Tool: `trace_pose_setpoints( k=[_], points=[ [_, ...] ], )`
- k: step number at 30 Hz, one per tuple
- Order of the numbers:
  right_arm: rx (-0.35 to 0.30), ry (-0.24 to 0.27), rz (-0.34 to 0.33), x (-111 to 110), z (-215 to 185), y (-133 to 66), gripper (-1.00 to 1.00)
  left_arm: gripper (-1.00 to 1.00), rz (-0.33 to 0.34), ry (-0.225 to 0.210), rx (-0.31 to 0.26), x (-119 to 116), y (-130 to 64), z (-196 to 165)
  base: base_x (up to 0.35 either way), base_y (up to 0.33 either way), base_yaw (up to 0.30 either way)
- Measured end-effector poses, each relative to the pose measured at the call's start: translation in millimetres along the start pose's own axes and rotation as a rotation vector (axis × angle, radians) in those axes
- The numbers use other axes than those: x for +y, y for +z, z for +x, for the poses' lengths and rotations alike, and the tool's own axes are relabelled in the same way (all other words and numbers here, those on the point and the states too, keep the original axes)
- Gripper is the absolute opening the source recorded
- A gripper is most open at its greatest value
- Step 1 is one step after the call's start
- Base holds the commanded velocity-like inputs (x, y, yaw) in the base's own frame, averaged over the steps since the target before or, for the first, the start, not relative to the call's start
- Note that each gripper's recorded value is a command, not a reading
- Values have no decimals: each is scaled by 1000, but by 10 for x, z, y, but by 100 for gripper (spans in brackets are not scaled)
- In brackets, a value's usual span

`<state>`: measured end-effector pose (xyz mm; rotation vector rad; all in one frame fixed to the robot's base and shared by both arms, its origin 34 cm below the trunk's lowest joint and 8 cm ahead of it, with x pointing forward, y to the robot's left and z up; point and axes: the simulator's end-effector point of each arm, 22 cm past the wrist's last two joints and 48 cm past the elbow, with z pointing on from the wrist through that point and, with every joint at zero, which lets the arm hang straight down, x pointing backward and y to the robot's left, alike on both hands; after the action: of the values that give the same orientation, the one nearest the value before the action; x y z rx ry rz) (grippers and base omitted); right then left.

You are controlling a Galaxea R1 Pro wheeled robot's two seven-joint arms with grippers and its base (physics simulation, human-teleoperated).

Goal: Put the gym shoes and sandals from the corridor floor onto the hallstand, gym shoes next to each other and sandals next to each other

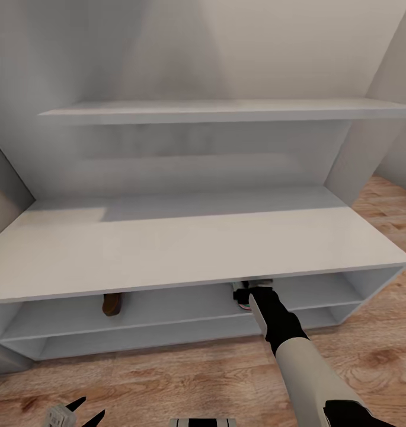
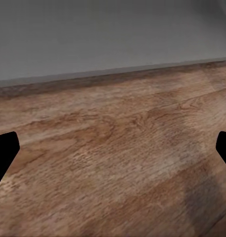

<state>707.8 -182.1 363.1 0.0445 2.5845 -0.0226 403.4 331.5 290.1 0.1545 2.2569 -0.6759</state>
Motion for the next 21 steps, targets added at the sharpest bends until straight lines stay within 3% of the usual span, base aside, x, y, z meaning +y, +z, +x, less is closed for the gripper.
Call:
trace_pose_setpoints(
  k=[10, 21],
  points=[
    [1, 0, 0, -1, 3, 4, 100, 100, -1, 0, 0, 2, 1, 1, -290, -14, 0],
    [2, 1, -1, 0, 9, 6, 100, 100, 0, -1, 0, 0, 3, 2, -325, -126, 0]
  ],
)
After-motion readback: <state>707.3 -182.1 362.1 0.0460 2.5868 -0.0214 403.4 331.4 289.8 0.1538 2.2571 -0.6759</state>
